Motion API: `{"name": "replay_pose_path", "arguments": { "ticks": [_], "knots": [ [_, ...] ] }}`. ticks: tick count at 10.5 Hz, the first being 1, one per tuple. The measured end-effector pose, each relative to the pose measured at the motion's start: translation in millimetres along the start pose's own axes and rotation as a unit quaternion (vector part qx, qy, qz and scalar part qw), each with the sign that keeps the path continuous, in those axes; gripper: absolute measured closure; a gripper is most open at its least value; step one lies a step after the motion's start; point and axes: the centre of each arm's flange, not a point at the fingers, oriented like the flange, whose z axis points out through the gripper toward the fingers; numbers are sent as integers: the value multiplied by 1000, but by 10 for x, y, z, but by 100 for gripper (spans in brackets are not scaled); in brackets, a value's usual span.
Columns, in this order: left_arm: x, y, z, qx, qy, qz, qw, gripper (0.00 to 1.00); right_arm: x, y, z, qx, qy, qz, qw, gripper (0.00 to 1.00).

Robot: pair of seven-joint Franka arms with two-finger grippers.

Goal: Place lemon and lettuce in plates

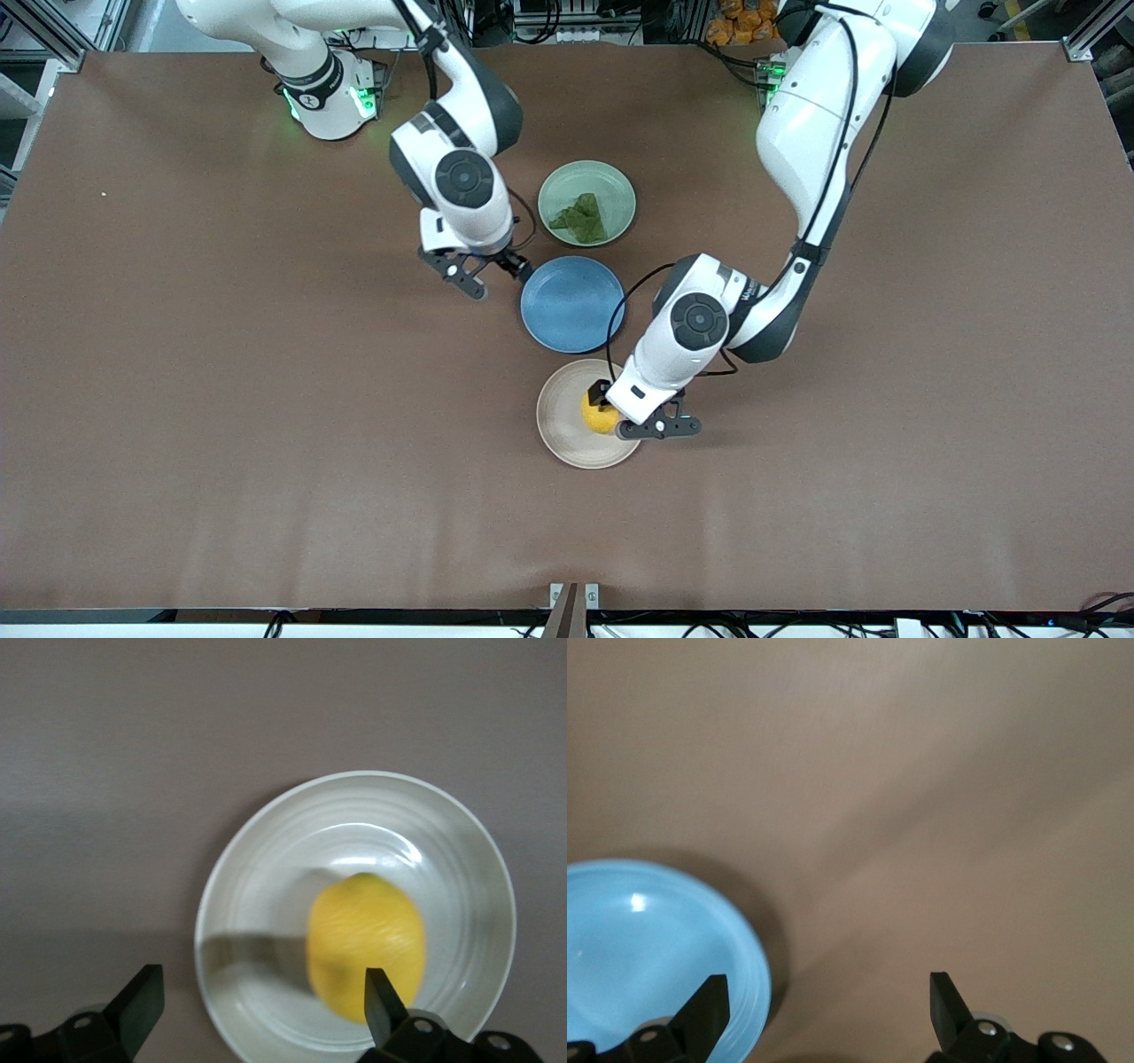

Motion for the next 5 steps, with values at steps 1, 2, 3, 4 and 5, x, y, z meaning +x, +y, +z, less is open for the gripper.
{"name": "replay_pose_path", "arguments": {
  "ticks": [1,2,3,4,5],
  "knots": [
    [33,-64,-97,8,-10,-5,1000,0,323,108,-42,4,-2,-13,1000,0],
    [60,-119,-204,14,-18,-9,1000,0,698,261,-95,10,-5,-24,1000,0],
    [96,-195,-311,21,-27,-13,999,0,1056,435,-139,16,-7,-31,999,0],
    [137,-292,-408,29,-37,-12,999,0,1391,623,-165,21,-9,-40,999,0],
    [199,-419,-504,34,-44,-5,998,0,1699,820,-174,26,-12,-49,998,0]
  ]
}}
